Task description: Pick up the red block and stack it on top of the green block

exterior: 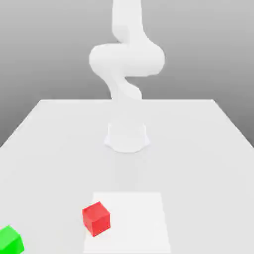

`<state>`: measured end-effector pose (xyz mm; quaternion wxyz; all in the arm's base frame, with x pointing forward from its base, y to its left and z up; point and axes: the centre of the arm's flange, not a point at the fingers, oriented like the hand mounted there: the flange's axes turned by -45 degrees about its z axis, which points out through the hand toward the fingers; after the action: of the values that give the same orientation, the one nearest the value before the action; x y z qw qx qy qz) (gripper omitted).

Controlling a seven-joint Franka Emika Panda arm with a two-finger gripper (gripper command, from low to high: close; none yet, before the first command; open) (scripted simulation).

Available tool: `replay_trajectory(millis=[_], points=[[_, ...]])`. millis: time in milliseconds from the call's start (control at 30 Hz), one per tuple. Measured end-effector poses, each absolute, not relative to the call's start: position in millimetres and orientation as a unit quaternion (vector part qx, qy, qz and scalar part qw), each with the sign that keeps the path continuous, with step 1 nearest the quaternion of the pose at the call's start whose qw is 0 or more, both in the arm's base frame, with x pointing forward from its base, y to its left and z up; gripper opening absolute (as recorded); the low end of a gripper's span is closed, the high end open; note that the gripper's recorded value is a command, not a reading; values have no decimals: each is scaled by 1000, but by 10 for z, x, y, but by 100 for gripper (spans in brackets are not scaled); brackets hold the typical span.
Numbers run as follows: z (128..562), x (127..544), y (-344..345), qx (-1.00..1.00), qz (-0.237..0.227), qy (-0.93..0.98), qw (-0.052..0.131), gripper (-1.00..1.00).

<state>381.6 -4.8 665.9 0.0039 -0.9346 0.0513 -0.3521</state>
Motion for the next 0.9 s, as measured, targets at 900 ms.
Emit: replay_trajectory(millis=[900], points=[[1586, 4255, -764, -892, 0, 453, 1, 0]])
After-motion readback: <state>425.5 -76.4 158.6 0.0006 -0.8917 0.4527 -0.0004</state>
